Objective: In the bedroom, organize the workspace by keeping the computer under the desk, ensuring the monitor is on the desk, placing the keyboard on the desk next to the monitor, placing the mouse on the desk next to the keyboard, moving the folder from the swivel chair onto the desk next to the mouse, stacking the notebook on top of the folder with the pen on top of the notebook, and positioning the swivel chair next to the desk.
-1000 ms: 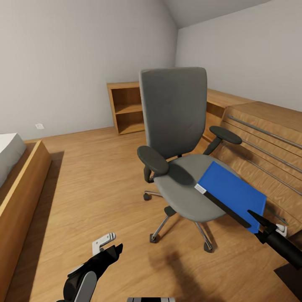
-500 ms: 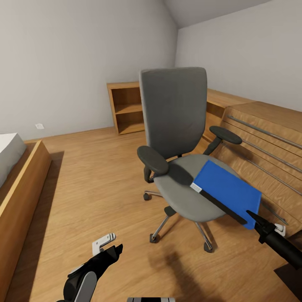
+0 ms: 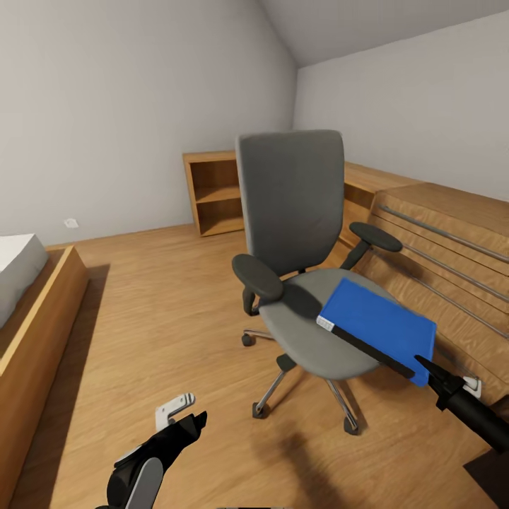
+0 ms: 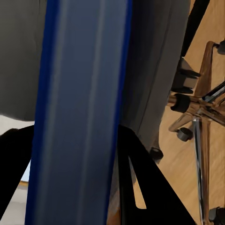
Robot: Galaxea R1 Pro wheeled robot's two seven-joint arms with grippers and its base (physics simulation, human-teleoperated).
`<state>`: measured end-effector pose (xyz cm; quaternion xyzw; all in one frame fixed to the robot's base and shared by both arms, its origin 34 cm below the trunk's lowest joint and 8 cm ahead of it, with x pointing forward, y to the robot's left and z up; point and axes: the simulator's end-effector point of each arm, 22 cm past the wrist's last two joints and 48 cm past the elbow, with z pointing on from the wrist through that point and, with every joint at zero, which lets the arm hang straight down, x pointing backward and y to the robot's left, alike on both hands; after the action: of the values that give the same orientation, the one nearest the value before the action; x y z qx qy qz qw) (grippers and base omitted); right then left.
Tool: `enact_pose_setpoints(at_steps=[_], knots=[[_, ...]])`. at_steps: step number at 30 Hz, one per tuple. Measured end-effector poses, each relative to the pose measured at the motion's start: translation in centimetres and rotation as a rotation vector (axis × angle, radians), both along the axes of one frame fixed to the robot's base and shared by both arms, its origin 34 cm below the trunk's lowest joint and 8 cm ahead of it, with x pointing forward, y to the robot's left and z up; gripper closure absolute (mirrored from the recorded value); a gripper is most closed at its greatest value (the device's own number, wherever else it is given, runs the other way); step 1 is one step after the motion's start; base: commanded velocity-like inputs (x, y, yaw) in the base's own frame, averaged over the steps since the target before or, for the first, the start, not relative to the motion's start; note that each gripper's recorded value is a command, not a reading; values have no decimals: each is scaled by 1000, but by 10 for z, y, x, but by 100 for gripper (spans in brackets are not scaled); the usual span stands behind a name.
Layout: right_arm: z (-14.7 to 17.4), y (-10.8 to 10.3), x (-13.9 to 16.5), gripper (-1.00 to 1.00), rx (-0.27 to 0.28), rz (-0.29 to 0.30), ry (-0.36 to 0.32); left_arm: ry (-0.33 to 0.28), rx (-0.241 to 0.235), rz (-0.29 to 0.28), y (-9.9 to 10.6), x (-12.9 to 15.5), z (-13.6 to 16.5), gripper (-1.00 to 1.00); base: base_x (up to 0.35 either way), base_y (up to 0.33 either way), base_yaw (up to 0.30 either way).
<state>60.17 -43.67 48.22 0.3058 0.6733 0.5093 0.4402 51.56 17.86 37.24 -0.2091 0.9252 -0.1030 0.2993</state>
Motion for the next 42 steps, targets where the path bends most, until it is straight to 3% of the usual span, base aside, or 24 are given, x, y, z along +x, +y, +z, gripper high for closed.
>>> enact_pose_setpoints(at_steps=[12,19,27,31,36,42], knots=[[28,0,1,100,-1,1,-51,-49,4,2,1,6,23,-100,0,0,0],[46,2,2,100,-13,5,-87,-75,4,4,1,9,35,-100,-273,0,0],[75,21,8,100,-122,71,-137,-77,9,1,0,5,39,-100,-209,0,0],[92,43,13,100,-185,105,-173,-88,11,1,0,6,44,-100,-22,0,0],[102,80,18,100,-313,157,-187,-105,11,1,0,7,52,-100,-4,0,0],[117,96,18,100,-361,170,-215,-127,9,-1,-1,8,62,-100,0,0,0]])
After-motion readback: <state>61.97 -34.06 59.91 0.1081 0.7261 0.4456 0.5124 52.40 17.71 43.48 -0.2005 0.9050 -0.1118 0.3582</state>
